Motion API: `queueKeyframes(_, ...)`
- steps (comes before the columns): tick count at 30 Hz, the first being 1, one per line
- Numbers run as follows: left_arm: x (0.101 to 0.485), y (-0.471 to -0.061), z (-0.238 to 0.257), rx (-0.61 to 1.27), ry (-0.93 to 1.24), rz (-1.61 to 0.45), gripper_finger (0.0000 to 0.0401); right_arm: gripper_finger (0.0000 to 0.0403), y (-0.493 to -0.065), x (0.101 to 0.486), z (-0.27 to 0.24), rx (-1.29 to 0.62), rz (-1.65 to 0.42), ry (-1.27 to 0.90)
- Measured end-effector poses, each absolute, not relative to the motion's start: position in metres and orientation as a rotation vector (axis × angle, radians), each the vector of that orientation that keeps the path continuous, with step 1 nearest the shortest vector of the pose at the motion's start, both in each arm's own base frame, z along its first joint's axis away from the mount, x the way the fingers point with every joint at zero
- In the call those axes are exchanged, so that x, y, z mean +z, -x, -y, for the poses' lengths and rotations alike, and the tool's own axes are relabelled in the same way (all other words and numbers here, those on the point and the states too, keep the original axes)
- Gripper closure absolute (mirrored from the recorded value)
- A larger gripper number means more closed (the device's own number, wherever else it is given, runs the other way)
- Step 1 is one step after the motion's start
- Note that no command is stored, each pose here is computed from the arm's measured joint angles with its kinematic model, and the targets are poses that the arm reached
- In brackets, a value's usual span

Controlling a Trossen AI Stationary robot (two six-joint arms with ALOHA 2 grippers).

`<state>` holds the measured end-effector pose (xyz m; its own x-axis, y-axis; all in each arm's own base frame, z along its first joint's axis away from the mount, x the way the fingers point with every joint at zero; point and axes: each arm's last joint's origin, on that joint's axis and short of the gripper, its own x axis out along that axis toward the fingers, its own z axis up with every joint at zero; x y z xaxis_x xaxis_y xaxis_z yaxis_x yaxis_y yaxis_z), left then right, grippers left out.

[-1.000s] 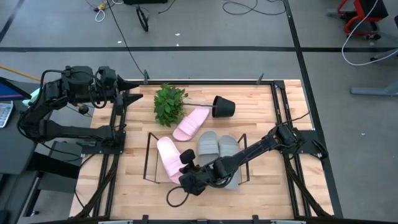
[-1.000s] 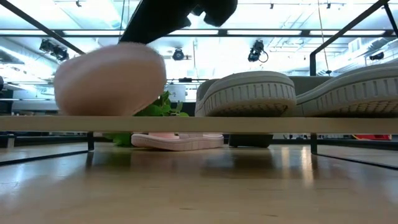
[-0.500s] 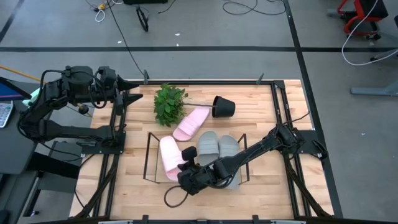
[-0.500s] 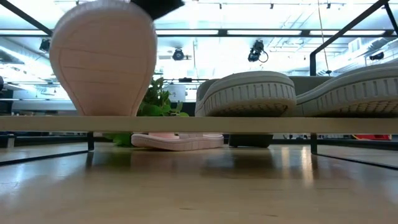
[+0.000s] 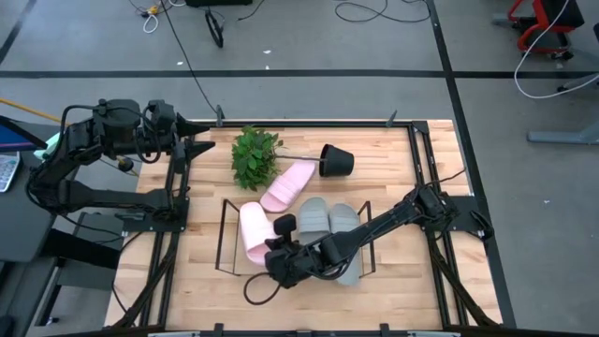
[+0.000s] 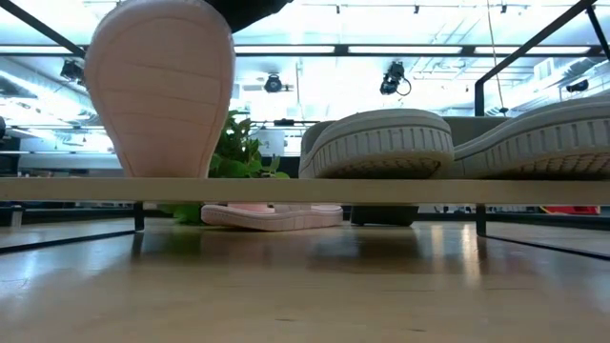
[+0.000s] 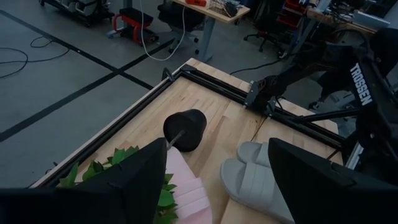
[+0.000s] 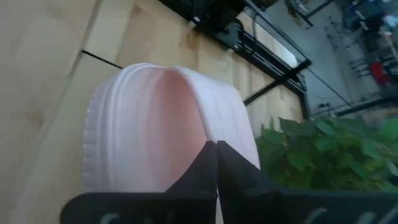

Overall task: Pick and place slides into the shelf
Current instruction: Put the top pink slipper on the shelf

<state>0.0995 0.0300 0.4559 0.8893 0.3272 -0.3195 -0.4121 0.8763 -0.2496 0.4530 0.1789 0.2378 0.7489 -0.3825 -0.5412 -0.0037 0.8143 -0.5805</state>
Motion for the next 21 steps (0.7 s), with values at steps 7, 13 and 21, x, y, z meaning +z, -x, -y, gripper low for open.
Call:
queueKeyframes(7, 0.456, -0.1, -0.03, 0.389, 0.304, -0.277, 0.0115, 0.0403, -0.449, 0.236, -0.177, -0.281, -0.731, 0.575)
queueKeyframes(13, 0.456, -0.1, -0.03, 0.388, 0.304, -0.277, 0.0115, 0.0403, -0.447, 0.235, -0.179, -0.292, -0.734, 0.588)
queueKeyframes(21, 0.456, -0.1, -0.03, 0.388, 0.303, -0.276, 0.0115, 0.0403, -0.445, 0.246, -0.175, -0.378, -0.743, 0.579)
